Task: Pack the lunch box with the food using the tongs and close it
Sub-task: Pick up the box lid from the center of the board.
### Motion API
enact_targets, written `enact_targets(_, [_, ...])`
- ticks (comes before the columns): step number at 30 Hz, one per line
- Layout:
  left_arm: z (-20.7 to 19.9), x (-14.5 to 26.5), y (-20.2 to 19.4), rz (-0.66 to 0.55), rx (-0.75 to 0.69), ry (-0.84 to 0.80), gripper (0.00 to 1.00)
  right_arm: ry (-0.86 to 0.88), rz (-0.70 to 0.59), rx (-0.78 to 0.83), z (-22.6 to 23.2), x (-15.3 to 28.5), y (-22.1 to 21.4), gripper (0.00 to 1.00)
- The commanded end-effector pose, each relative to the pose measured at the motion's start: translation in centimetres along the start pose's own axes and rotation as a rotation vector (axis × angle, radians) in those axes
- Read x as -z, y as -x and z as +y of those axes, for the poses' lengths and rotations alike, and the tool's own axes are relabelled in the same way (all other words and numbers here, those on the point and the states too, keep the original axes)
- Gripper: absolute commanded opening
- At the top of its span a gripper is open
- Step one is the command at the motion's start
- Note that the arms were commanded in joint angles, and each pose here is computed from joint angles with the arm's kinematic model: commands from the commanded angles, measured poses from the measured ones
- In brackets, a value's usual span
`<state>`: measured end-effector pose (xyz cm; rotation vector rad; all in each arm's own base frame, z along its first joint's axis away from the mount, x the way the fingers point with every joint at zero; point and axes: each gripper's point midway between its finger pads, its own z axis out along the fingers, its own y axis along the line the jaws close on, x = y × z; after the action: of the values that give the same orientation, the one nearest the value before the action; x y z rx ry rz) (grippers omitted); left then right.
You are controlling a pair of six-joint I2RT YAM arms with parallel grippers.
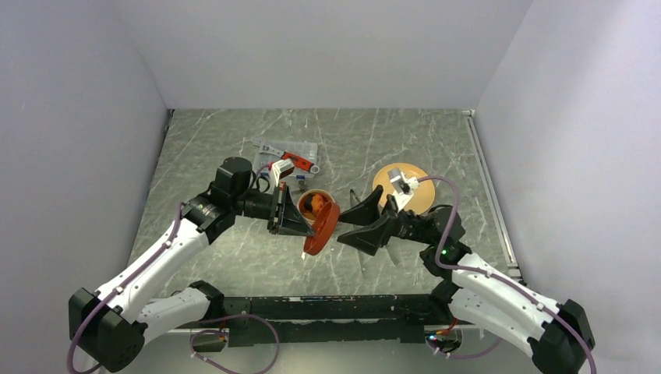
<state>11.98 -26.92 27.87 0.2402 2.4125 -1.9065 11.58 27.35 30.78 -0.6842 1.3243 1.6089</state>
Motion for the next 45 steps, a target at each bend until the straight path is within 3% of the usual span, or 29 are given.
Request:
enact_targets(1, [-1.7,0.4,0.4,-0.019,-0.022,-0.03,0.0,0.109,-0.058,0.022,2.5,-1.9,1.6,0.71])
enact_targets(8, [-2.3,0.3,0.6,-0.022,-0.033,-0.057,0.0,0.099,-0.056,0.016,2.4,-4.0,1.2,0.68])
enact_targets(21, [-2.4,0.5,0.2,-0.007,-0.046,-0.059,0.0,0.161,-0.11,0.017,4.1,-3.6,2.4,0.65])
enact_targets(28, [-3.0,0.5,0.3,-0.005,-0.062,-0.087,0.0,-0.003,-0.161,0.045,1.7,-2.3,2.9,0.62])
enact_targets(32, [-3.2,0.8,-0.1,0.005,-0.063,-0.085,0.0,-0.128,-0.219,0.118,0.1,-0.8,4.4,0.61])
enact_targets(35, [-3.6,1.0,-0.5,0.018,-0.058,-0.097,0.0,-0.178,-0.179,0.221,-0.4,-0.7,4.8,0.6])
enact_targets(45, [-4.2,1.7,-2.1,0.081,-0.045,-0.104,0.0,-0.094,-0.141,0.355,0.8,-2.3,5.9,0.56])
